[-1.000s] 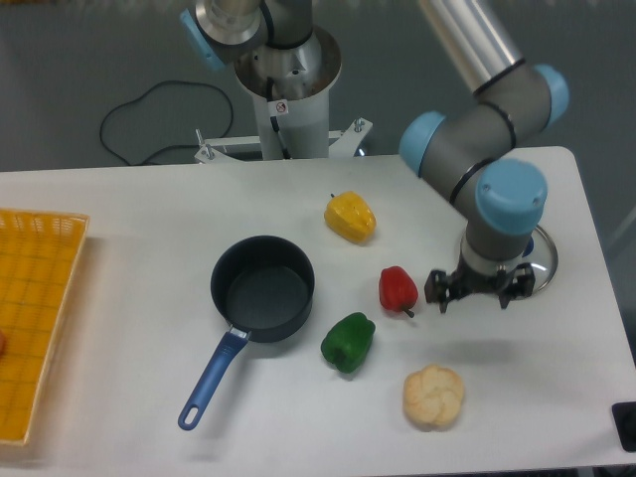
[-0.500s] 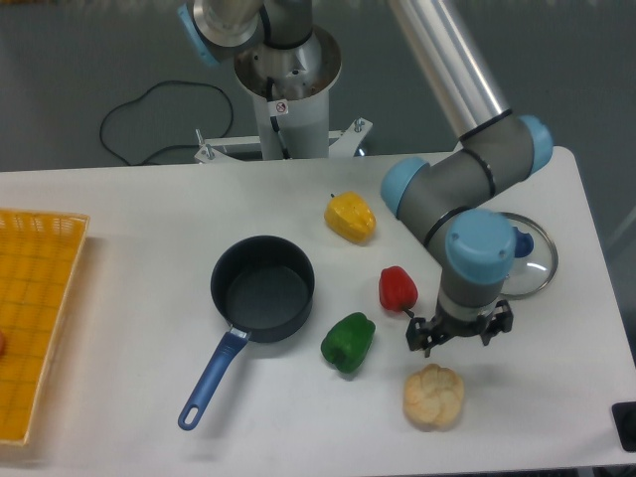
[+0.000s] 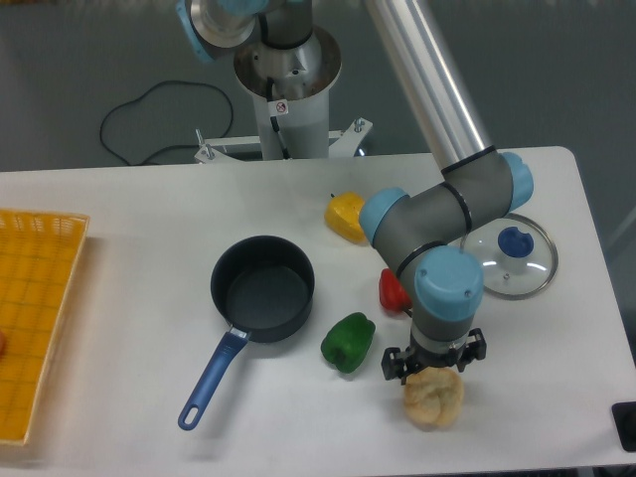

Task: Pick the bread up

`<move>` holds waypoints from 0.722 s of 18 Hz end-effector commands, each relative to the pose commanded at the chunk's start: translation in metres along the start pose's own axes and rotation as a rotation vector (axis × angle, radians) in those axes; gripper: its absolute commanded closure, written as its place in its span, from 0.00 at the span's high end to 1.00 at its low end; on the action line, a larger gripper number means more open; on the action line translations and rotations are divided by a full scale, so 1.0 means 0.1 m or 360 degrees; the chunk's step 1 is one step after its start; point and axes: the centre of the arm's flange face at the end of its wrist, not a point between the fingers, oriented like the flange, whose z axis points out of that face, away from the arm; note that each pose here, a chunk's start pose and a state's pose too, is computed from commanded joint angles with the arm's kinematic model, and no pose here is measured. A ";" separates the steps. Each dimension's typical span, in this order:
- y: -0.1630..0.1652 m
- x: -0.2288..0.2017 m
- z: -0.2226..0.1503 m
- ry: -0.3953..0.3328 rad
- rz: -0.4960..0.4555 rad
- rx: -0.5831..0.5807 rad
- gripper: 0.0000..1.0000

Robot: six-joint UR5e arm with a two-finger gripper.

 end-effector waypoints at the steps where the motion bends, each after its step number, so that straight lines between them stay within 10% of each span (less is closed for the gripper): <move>1: 0.01 0.00 0.03 0.0002 0.0000 -0.0007 1.00; 8: -0.05 0.05 0.12 -0.0012 0.0012 0.0042 0.93; 13: -0.04 0.09 0.13 -0.0021 0.0021 0.0045 0.47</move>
